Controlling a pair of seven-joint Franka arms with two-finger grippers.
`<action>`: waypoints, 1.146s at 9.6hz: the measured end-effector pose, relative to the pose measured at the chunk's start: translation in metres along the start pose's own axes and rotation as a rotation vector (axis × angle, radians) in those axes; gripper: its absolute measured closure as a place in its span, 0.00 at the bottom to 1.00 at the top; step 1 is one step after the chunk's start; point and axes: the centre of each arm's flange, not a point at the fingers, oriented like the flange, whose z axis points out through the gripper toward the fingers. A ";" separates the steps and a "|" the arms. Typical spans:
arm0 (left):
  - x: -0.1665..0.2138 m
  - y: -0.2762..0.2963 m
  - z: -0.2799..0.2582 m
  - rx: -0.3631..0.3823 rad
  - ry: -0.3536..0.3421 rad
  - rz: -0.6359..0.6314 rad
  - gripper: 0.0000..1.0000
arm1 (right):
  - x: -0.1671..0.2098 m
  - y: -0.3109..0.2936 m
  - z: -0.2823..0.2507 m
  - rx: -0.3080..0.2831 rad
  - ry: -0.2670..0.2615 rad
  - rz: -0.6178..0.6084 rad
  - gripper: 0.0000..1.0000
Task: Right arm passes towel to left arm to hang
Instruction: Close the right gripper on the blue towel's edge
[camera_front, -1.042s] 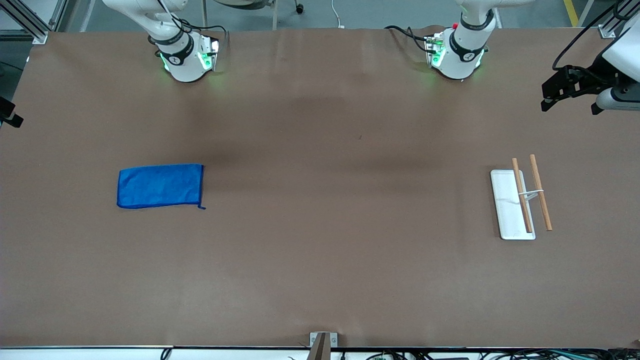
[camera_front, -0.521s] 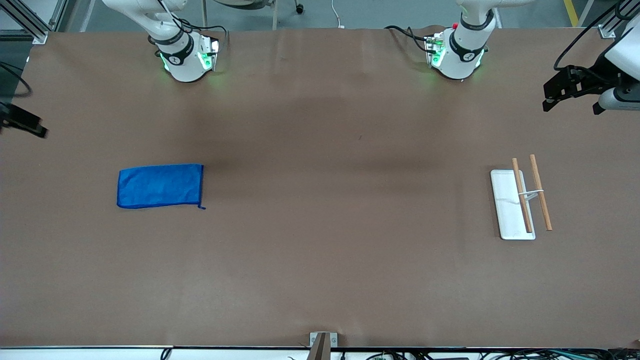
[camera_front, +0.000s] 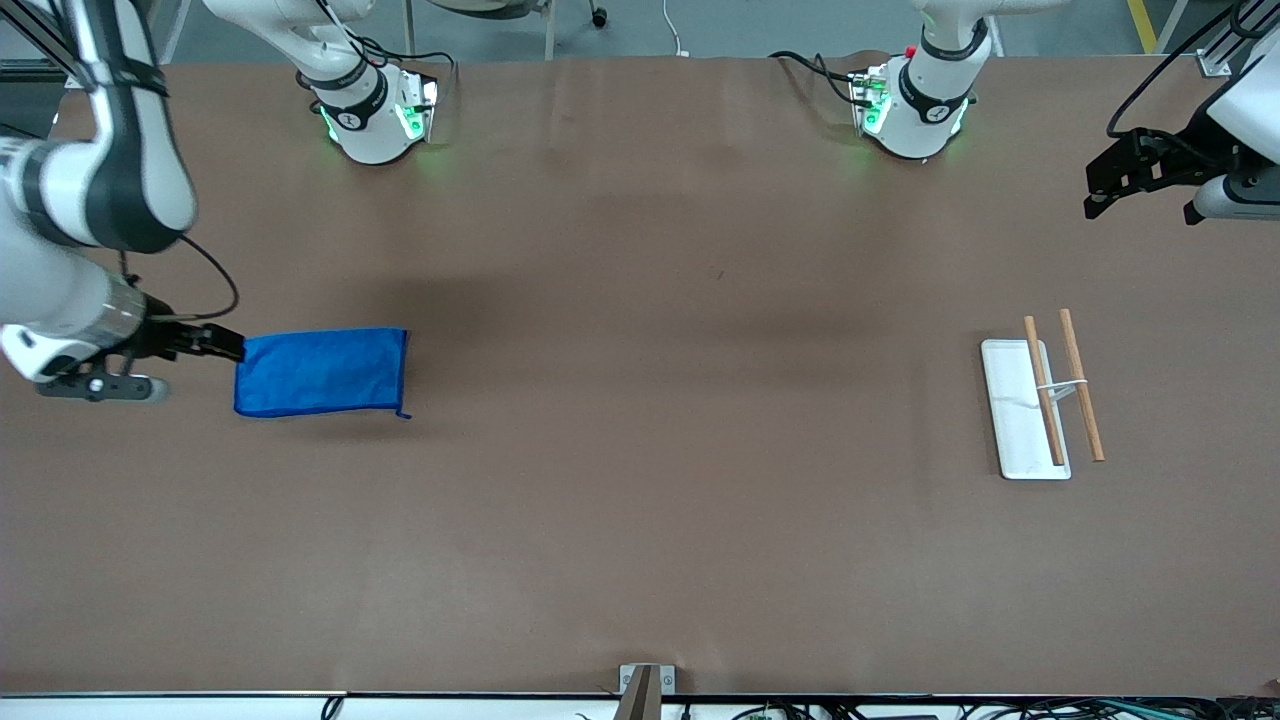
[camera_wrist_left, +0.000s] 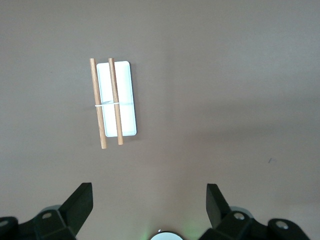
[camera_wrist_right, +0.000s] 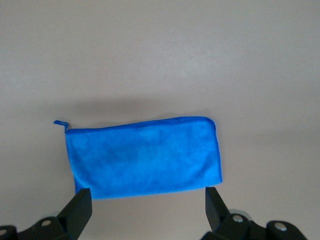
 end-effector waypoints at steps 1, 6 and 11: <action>0.000 0.000 0.000 0.000 0.000 0.000 0.00 | -0.010 -0.002 0.035 -0.001 0.026 -0.023 0.00; 0.000 0.000 0.000 0.000 -0.004 0.000 0.00 | -0.042 -0.006 0.166 -0.016 0.085 -0.082 0.04; -0.001 0.000 0.000 0.000 -0.005 0.000 0.00 | -0.052 -0.006 0.202 -0.020 0.078 -0.086 0.16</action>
